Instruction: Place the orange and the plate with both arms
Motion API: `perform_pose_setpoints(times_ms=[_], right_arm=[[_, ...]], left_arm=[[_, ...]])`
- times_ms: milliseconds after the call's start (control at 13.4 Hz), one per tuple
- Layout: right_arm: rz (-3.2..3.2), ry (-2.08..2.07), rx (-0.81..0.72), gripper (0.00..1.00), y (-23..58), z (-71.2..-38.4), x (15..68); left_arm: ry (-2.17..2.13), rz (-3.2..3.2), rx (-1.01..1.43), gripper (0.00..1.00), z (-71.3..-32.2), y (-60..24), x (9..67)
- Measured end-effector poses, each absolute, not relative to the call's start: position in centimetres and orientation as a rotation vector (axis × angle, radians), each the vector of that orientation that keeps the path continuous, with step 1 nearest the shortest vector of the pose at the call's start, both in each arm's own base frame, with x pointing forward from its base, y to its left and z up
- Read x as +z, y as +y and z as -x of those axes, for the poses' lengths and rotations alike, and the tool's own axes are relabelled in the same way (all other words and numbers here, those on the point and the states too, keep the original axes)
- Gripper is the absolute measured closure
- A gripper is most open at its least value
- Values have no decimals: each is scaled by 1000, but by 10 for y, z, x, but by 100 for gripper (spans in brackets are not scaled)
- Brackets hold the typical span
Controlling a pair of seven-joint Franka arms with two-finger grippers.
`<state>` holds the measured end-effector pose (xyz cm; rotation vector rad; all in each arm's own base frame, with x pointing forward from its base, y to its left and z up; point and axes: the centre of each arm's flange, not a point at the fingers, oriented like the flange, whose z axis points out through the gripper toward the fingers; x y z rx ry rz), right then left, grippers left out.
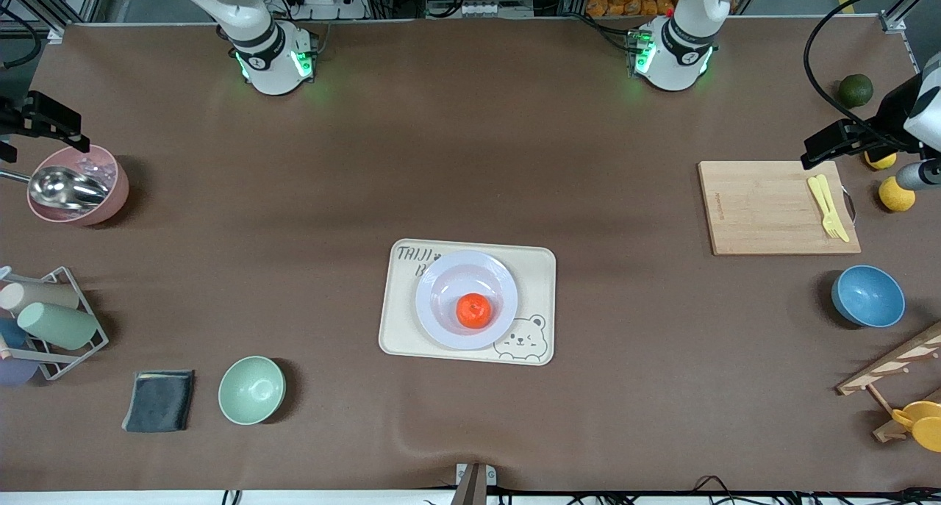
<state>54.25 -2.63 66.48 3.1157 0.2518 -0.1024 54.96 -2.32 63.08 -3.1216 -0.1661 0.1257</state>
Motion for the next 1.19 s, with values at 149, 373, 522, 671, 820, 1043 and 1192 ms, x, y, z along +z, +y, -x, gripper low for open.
perform_pose_setpoints(times_ms=[149, 373, 522, 671, 820, 1043, 1192], right_arm=[[-3118, 251, -110, 0, -26, -543, 662], [-3120, 241, -128, 0, -29, -543, 657], [-3121, 234, -150, 0, -32, -543, 651], [-3122, 233, -170, 0, -32, -543, 645], [-3122, 233, -177, 0, -32, -543, 643], [-3123, 235, -190, 0, -31, -543, 640], [-3123, 237, -210, 0, -31, -543, 634]], left_arm=[[-164, 3112, 120, 0, -550, -22, 632], [-167, 3115, 72, 0, -542, -21, 648], [-166, 3118, 25, 0, -532, -21, 665], [-164, 3119, -3, 0, -525, -22, 675], [-165, 3119, 1, 0, -525, -22, 674], [-163, 3118, 13, 0, -527, -22, 670], [-161, 3118, 16, 0, -527, -23, 669]])
